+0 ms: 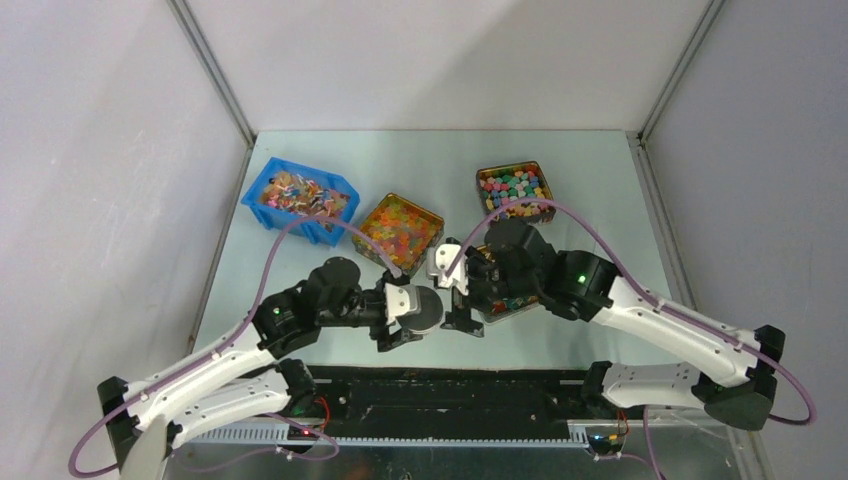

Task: Pack the candies
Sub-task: Screw the bottle lid onto the packing bottle.

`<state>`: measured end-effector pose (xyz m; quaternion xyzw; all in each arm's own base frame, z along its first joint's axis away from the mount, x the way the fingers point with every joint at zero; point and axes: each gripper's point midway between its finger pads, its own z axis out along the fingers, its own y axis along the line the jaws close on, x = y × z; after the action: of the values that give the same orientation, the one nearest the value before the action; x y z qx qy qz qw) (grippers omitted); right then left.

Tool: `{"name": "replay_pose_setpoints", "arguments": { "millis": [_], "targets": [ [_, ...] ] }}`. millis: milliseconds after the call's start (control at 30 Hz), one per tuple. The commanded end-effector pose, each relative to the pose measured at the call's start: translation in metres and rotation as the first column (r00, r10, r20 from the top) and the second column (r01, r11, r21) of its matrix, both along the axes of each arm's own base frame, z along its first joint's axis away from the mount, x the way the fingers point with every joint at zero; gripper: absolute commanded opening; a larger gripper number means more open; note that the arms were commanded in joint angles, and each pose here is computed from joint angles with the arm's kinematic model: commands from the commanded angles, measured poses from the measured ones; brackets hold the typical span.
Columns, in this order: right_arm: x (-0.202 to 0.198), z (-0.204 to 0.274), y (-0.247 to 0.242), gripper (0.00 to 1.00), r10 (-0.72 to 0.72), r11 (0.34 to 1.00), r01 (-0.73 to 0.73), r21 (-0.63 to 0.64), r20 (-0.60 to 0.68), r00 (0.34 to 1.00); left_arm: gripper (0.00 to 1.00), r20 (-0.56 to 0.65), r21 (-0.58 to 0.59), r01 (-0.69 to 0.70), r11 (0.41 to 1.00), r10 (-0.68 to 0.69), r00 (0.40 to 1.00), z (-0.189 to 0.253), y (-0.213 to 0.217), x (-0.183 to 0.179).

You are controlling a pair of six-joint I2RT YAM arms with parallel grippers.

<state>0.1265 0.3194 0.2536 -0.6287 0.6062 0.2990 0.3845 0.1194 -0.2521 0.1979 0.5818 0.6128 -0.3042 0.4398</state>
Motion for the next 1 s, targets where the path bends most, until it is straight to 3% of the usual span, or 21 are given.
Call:
{"name": "replay_pose_setpoints", "arguments": {
  "millis": [0, 400, 967],
  "targets": [
    [-0.012, 0.01, -0.018, 1.0, 0.102, 0.995, -0.102, 0.004, 0.044, 0.994, 0.43, 0.074, -0.035, 0.099, 0.994, -0.096, 0.993, 0.024, -0.002, -0.01],
    [-0.044, 0.029, -0.014, 1.0, 0.37, 0.918, -0.376, 0.123, 0.071, 0.926, 0.43, 0.09, -0.023, 0.272, 0.962, -0.269, 0.959, 0.025, -0.005, -0.033],
    [-0.043, 0.023, 0.026, 0.99, 0.393, 0.904, -0.397, 0.16, 0.053, 0.918, 0.42, 0.087, -0.061, 0.32, 0.945, -0.314, 0.945, 0.035, -0.011, -0.041]
  ]
}}
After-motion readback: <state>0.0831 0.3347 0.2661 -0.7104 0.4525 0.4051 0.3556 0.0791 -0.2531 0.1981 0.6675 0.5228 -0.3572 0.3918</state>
